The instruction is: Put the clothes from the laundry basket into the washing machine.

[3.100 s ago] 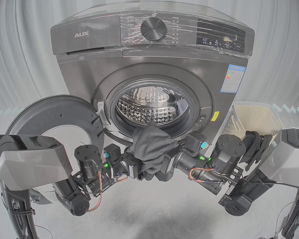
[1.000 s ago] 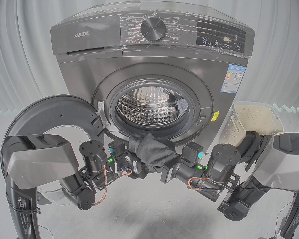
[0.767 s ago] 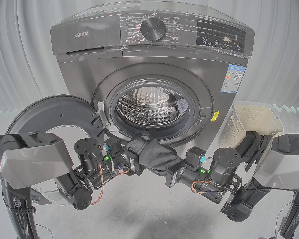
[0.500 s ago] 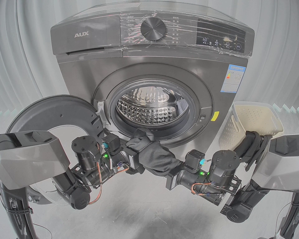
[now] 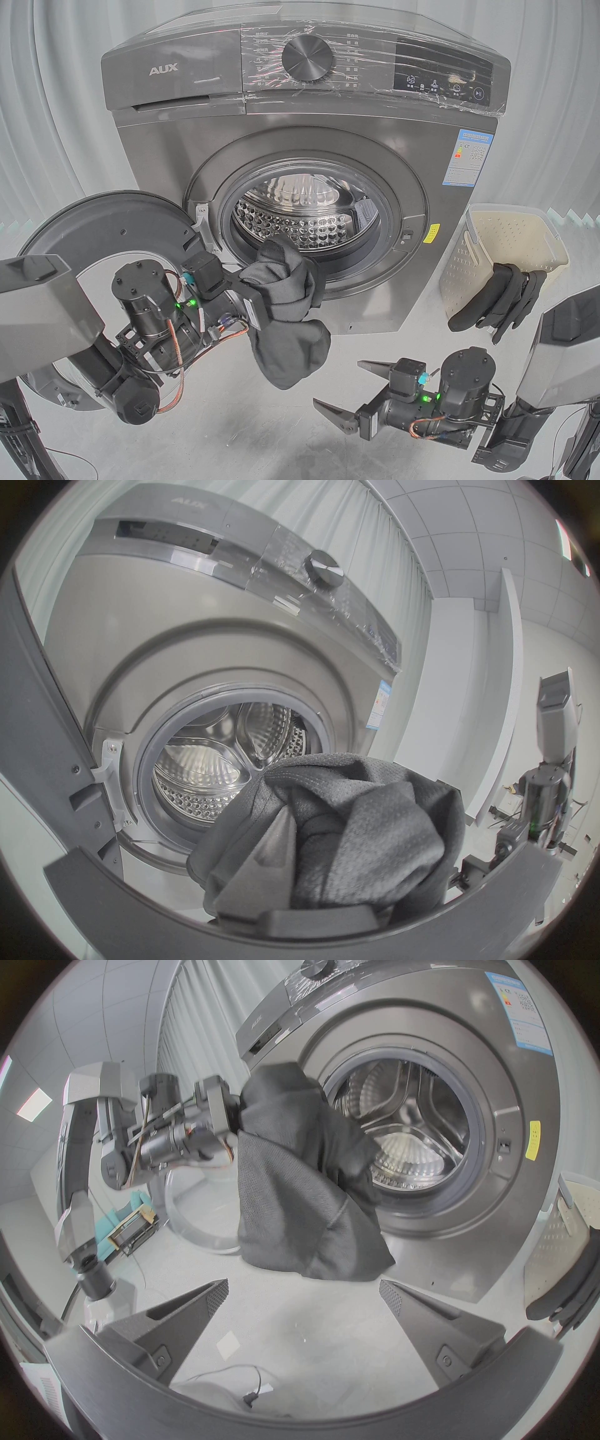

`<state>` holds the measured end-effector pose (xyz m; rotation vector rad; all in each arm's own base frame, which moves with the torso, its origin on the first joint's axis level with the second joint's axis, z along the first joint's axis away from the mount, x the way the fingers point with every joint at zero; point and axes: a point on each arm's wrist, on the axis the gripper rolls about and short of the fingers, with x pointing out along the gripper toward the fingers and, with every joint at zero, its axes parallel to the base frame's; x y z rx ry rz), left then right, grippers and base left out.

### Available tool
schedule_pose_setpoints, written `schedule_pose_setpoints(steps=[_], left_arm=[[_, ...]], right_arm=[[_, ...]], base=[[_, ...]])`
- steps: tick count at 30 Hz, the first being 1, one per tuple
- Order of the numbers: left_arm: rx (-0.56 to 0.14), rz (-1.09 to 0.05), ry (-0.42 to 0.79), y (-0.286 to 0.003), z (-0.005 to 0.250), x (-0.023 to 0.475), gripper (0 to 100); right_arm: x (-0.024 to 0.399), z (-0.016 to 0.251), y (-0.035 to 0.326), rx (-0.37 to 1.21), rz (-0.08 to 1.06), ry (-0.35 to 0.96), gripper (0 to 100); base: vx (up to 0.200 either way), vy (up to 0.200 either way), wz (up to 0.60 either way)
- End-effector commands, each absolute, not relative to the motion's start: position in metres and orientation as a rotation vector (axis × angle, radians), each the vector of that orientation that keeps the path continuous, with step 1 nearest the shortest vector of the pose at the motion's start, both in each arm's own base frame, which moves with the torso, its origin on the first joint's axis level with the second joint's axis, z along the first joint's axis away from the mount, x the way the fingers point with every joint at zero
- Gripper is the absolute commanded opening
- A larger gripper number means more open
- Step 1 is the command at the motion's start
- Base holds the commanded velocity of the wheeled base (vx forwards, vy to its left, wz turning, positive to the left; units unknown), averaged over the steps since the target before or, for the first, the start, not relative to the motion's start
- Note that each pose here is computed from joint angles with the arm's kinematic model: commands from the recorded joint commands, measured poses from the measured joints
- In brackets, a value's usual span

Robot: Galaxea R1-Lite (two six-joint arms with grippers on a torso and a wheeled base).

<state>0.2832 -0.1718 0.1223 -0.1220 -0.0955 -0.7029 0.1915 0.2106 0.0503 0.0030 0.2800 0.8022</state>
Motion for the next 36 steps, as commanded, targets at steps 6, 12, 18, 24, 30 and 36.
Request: schedule_pose_setpoints(steps=[6,12,18,24,30,36], left_arm=[[-0.139,-0.769,-0.121,-0.157,0.151,0.223,0],[-0.148,-0.762,-0.128,-0.142,0.158,0.202,0],[-0.161,-0.751,-0.088,-0.137,0.152,0.197,0],[-0.134,-0.703,-0.04,-0.138,0.138,0.205,0],[-0.106,-0.647,-0.035,-0.137,0.134,0.204,0],[-0.073,-0.61,-0.006,-0.133,0.127,0.199,0]], right_arm=[[0.182,0.054,0.191,0.001,0.78,0.301,100],[0.204,0.069,0.167,0.046,0.667,0.238,100],[0.233,0.071,0.151,0.069,0.557,0.198,100],[0.241,0.069,0.151,0.073,0.502,0.19,100],[0.245,0.068,0.14,0.074,0.432,0.195,100],[0.251,0.068,0.131,0.079,0.403,0.193,100]], base=[[0.0,0.0,0.0],[0.0,0.0,0.0],[0.0,0.0,0.0],[0.0,0.0,0.0],[0.0,0.0,0.0],[0.0,0.0,0.0]])
